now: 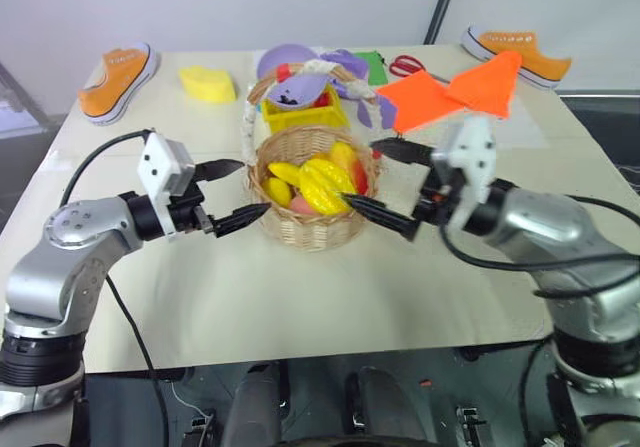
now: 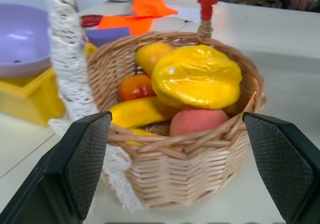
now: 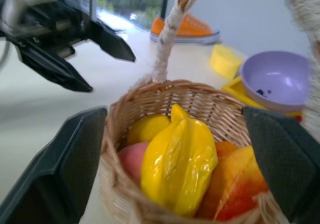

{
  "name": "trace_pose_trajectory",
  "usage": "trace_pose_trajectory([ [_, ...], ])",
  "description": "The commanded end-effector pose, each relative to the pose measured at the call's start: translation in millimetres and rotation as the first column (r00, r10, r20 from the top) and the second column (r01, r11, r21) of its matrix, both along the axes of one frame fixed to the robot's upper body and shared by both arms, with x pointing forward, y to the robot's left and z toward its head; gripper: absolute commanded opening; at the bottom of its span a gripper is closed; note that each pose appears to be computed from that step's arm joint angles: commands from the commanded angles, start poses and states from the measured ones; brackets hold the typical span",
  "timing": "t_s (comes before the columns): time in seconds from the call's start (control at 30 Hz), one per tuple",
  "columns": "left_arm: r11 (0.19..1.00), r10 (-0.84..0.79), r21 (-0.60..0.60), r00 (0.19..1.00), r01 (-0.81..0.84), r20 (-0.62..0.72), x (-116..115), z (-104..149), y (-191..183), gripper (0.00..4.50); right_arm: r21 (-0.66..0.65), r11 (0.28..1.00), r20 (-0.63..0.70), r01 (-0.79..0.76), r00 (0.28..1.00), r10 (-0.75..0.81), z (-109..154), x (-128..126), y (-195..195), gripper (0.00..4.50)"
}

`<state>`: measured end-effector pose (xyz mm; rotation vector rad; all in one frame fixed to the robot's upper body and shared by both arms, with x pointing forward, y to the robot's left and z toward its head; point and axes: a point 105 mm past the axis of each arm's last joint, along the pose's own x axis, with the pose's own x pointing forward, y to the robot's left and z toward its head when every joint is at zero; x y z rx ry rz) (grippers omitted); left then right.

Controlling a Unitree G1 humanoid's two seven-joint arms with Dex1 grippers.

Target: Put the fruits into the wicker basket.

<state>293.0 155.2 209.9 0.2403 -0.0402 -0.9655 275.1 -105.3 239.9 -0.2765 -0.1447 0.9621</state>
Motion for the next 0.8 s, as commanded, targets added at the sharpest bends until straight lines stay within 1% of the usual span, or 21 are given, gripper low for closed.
trace_pose_trajectory([
  [0.03, 0.999, -0.051, -0.011, 0.998, 0.052, 0.047, -4.2, 10.3, -12.0, 4.50, 0.013, 0.997, 0.035, 0.080, 0.996, -0.080, 9.1, 4.4, -14.0, 4.47],
  [0.1, 0.997, -0.069, -0.018, 0.996, 0.070, 0.048, -3.1, 10.5, -16.8, 4.50, 0.019, 0.988, 0.045, 0.154, 0.987, -0.155, 6.9, 20.3, -18.9, 4.47],
  [0.13, 0.997, -0.079, -0.022, 0.996, 0.080, 0.048, -2.6, 10.7, -19.7, 4.50, 0.042, 0.982, 0.046, 0.186, 0.981, -0.188, 7.4, 30.7, -19.0, 4.47],
  [0.27, 0.995, -0.098, -0.029, 0.994, 0.099, 0.050, -1.9, 11.1, -26.4, 4.50, 0.092, 0.969, 0.031, 0.231, 0.972, -0.235, 4.6, 59.0, -11.0, 4.47],
  [0.37, 0.994, -0.101, -0.027, 0.993, 0.102, 0.054, -2.5, 10.7, -28.6, 4.50, 0.138, 0.951, -0.006, 0.276, 0.960, -0.278, 0.7, 74.6, -13.5, 3.65],
  [0.43, 0.994, -0.100, -0.029, 0.994, 0.102, 0.054, -3.7, 10.3, -29.0, 4.50, 0.168, 0.942, -0.020, 0.291, 0.956, -0.291, 0.7, 76.7, -16.7, 2.71],
  [0.47, 0.994, -0.099, -0.030, 0.994, 0.101, 0.053, -4.6, 9.7, -29.2, 4.50, 0.182, 0.940, -0.021, 0.288, 0.957, -0.289, 2.2, 75.1, -17.8, 2.11],
  [0.53, 0.994, -0.099, -0.031, 0.994, 0.101, 0.052, -5.5, 8.7, -29.7, 4.50, 0.200, 0.937, -0.015, 0.286, 0.957, -0.289, 5.9, 71.4, -20.7, 1.18],
  [0.57, 0.994, -0.099, -0.031, 0.994, 0.100, 0.052, -5.6, 8.3, -29.8, 4.50, 0.202, 0.936, -0.010, 0.288, 0.956, -0.292, 7.4, 70.0, -22.2, 0.61],
  [0.6, 0.995, -0.097, -0.031, 0.994, 0.099, 0.051, -5.4, 8.1, -29.8, 4.50, 0.207, 0.933, -0.002, 0.294, 0.954, -0.300, 10.1, 67.3, -27.3, 0.14],
  [0.67, 0.995, -0.094, -0.033, 0.994, 0.096, 0.052, -4.7, 8.2, -29.7, 4.50, 0.218, 0.924, 0.020, 0.314, 0.945, -0.326, 16.8, 62.8, -40.1, 0.14],
  [0.7, 0.995, -0.095, -0.034, 0.994, 0.097, 0.052, -4.1, 8.4, -30.1, 4.50, 0.223, 0.910, 0.043, 0.349, 0.929, -0.367, 22.4, 59.8, -55.2, 0.14],
  [0.8, 0.994, -0.099, -0.036, 0.994, 0.101, 0.052, -2.4, 8.0, -31.1, 4.50, 0.235, 0.846, 0.082, 0.478, 0.858, -0.508, 34.1, 54.0, -103.1, 0.14],
])
